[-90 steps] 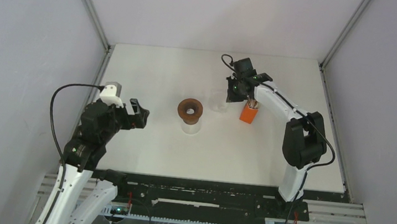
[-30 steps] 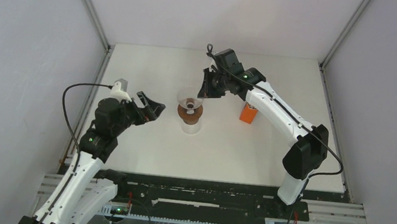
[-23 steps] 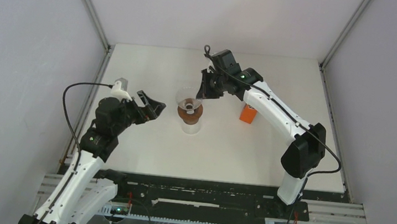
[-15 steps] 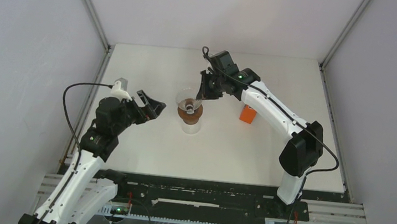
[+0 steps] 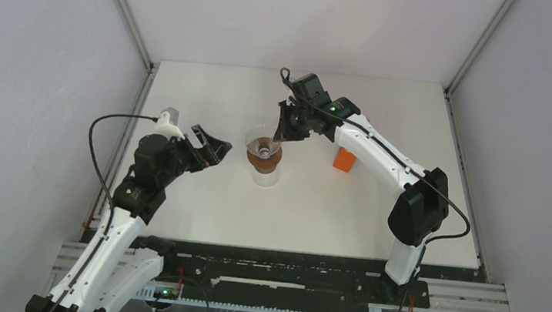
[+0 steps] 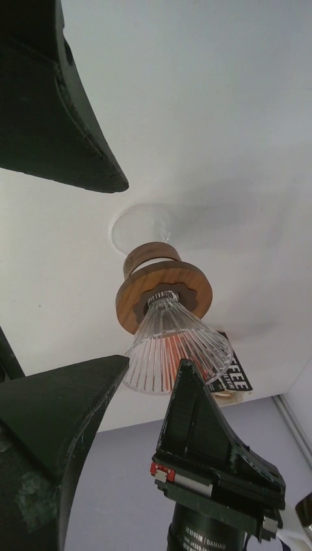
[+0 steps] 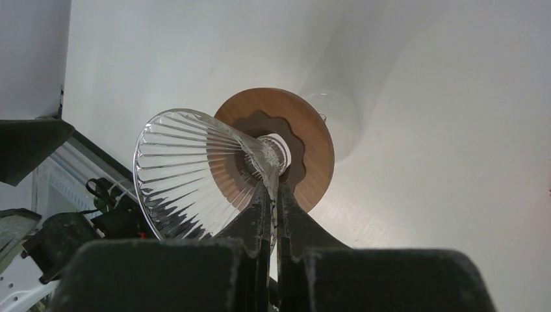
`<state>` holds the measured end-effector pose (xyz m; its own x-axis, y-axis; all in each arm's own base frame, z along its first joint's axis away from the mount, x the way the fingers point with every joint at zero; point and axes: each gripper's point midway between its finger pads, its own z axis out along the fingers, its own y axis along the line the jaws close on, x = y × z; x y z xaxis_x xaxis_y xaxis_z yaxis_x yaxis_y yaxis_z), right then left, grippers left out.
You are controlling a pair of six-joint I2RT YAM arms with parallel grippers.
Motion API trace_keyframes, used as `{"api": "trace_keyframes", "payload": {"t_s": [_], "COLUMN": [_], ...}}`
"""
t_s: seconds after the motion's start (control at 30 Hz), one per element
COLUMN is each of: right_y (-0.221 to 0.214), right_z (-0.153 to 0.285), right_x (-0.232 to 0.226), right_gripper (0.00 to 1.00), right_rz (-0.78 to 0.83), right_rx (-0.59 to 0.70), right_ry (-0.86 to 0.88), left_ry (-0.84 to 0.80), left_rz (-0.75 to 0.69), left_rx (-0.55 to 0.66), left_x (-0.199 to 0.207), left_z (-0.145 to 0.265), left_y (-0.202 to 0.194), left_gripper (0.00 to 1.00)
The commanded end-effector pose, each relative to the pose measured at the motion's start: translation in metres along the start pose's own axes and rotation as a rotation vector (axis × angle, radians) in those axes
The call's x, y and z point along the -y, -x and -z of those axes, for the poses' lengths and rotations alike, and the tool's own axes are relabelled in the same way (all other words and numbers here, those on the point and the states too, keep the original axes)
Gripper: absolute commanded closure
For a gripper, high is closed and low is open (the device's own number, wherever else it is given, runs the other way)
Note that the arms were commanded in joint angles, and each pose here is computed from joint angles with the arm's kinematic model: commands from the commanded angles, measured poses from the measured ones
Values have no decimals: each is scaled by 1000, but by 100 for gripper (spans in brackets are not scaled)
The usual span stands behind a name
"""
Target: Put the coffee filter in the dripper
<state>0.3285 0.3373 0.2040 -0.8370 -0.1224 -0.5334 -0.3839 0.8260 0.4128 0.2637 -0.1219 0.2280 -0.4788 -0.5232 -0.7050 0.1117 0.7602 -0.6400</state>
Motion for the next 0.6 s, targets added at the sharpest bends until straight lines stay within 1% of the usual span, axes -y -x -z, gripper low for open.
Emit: {"api": "trace_keyframes", "payload": {"t_s": [0.0, 0.43, 0.57], "right_y": [4, -11, -14], "right_z": [-7, -22, -22], "right_x": [-5, 1, 3], "right_gripper": [100, 100, 100], "right_rz": [15, 52, 59], "right_rx": [31, 1, -5], "right_ry": [18, -40, -50], "left_ry": [-40, -63, -75], "left_rz": [9, 30, 39], "left_rx": [11, -3, -10], "left_x": [8, 17, 22], "left_z": [-2, -16, -24], "left_y": [2, 1, 1], "left_gripper": [0, 1, 8]}}
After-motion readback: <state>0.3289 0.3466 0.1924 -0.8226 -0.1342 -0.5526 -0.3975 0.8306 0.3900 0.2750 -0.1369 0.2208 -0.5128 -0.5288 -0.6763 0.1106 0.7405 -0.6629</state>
